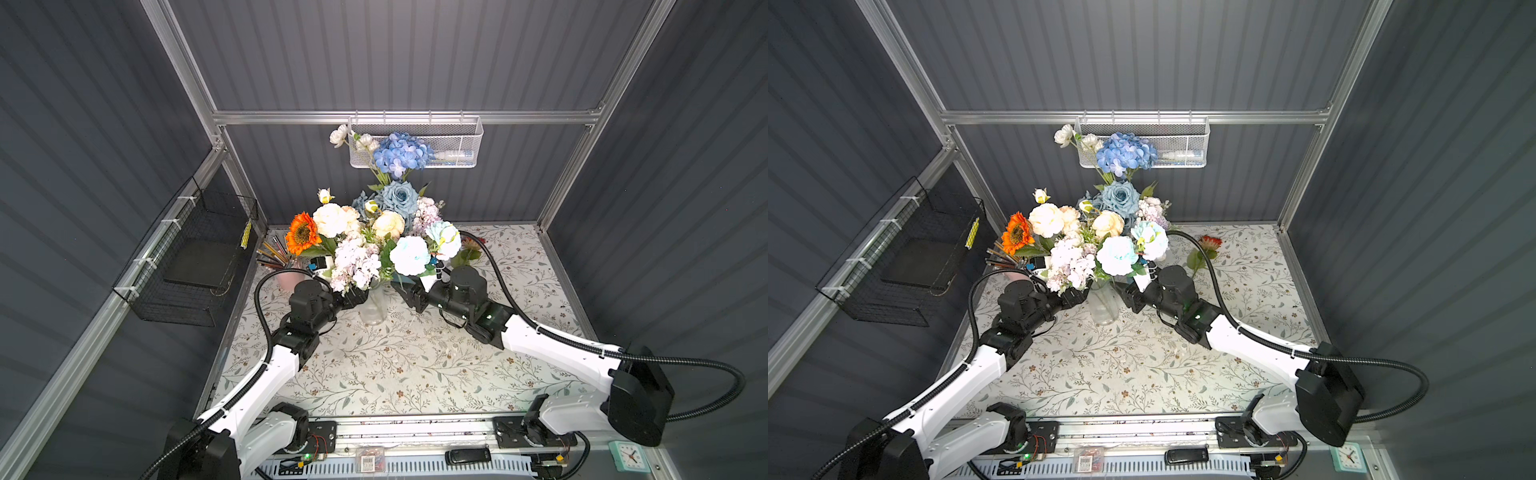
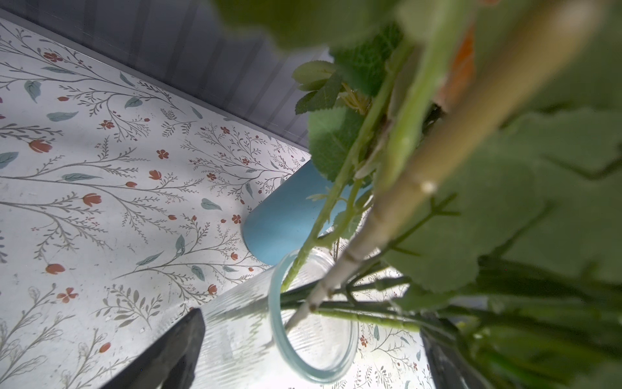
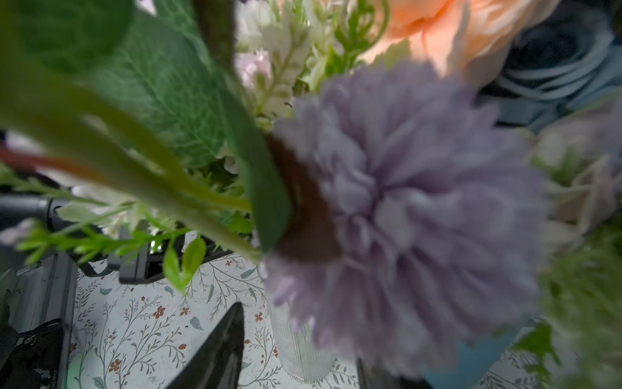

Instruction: Arrange the flowers into the vase

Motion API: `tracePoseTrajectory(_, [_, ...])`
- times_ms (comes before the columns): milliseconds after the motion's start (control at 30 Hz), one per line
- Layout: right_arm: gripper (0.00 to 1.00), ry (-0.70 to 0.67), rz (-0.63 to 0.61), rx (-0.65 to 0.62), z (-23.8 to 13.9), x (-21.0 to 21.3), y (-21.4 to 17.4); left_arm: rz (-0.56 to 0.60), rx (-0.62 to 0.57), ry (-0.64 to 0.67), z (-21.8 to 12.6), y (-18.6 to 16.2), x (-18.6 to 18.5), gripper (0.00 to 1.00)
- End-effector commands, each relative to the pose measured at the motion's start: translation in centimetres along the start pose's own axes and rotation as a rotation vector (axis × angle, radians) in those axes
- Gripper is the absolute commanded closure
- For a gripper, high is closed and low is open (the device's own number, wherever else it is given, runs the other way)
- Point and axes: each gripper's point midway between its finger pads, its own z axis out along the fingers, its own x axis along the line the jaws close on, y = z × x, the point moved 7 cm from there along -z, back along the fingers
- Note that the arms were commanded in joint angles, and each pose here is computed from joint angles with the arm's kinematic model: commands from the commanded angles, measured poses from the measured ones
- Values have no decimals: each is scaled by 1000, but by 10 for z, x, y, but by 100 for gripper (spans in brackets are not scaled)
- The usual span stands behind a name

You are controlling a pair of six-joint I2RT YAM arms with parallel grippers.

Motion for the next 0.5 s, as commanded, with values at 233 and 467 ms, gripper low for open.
tracePoseTrajectory(233, [47, -53, 59, 250, -1, -7, -48, 33, -33, -3, -3, 7, -4, 0])
tracePoseTrajectory(467, [44, -82, 83, 372, -18, -9, -75, 36, -39, 9, -1, 10, -4, 0])
